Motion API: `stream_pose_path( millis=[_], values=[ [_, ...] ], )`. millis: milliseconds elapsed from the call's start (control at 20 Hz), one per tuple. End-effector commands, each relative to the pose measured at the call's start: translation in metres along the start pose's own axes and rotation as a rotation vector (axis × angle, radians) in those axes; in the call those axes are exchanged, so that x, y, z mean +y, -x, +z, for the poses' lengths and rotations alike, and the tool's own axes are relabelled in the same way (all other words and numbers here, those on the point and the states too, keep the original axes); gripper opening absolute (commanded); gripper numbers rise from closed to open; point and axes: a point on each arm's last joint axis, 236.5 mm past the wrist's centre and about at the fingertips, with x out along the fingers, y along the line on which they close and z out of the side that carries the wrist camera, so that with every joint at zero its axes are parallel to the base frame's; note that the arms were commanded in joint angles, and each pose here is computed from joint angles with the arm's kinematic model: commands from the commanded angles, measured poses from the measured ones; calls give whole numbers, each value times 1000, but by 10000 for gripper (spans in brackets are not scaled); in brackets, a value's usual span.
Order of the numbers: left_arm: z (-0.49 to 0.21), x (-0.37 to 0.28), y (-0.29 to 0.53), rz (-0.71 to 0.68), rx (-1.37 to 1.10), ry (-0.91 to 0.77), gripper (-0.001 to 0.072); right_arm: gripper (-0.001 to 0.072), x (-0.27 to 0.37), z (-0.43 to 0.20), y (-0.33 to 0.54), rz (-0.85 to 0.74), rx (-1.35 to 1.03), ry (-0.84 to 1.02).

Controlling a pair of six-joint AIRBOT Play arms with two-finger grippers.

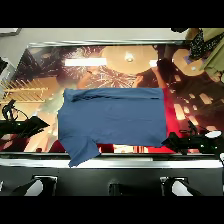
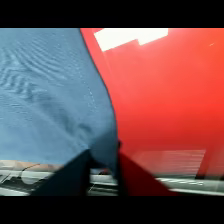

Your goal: Fold the clothes and pants, and hang the long-sleeved shirts on hangers.

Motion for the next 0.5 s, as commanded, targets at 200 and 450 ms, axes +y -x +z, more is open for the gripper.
stream_pose_path(
  millis=[200,450],
  values=[
    [-36,31,-36,22,68,70,456,32,16,-3,-1,73,21,4],
    [-57,50,-57,38,106,111,456,32,19,-6,0,85,29,2]
  ],
)
